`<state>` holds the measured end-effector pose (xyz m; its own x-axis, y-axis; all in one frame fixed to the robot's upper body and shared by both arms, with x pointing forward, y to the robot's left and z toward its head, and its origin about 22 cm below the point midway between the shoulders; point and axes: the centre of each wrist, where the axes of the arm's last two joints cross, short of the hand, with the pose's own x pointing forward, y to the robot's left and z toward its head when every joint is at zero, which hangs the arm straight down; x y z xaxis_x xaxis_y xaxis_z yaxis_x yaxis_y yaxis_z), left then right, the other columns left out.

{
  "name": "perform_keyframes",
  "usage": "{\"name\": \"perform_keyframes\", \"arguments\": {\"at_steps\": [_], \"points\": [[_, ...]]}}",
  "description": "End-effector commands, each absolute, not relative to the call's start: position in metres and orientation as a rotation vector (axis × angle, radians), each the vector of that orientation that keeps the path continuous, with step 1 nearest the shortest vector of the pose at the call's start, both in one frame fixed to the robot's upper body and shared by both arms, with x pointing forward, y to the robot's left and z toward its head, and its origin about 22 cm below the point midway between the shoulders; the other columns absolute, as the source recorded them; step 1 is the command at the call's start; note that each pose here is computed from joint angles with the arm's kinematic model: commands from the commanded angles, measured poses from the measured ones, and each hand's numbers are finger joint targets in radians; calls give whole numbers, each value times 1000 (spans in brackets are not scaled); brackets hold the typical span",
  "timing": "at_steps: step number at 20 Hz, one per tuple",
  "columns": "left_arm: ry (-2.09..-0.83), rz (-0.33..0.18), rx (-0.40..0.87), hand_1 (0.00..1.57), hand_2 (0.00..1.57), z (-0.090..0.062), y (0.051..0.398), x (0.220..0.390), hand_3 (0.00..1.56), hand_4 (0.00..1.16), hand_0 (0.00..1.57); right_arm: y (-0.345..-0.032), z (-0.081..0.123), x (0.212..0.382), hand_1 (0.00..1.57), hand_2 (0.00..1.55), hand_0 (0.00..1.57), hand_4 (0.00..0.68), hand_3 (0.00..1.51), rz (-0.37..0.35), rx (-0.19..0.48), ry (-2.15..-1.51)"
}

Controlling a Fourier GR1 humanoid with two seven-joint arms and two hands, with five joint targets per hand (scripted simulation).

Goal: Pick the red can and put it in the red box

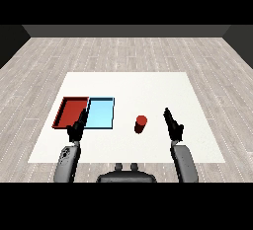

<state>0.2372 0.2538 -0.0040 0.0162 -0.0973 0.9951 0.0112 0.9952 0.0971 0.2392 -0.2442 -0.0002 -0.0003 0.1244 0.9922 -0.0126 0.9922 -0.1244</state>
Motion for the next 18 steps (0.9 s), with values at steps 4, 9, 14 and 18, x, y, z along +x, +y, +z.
{"name": "perform_keyframes", "arguments": {"at_steps": [4, 9, 14, 18], "points": [[-1552, -81, 79, 0, 0, 4, 250, 246, 0, 0, 0, -281, 0, 226, 0, 0, 0, 0, 0, 65, -90, -1557], [-1980, 4, 14, 0, 0, 30, 246, 246, 0, 0, 0, -281, 13, 230, 0, 0, 0, 0, 0, 22, 0, -1875], [-2010, -17, -19, 0, 0, 13, 243, 248, 0, 0, 0, -297, 0, 215, 0, 0, 0, 0, 0, 46, 19, -1925], [-2006, -17, -14, 0, 0, 7, 232, 240, 0, 0, 0, -296, 1, 213, 0, 0, 0, 0, 0, 43, 25, -1915]]}}
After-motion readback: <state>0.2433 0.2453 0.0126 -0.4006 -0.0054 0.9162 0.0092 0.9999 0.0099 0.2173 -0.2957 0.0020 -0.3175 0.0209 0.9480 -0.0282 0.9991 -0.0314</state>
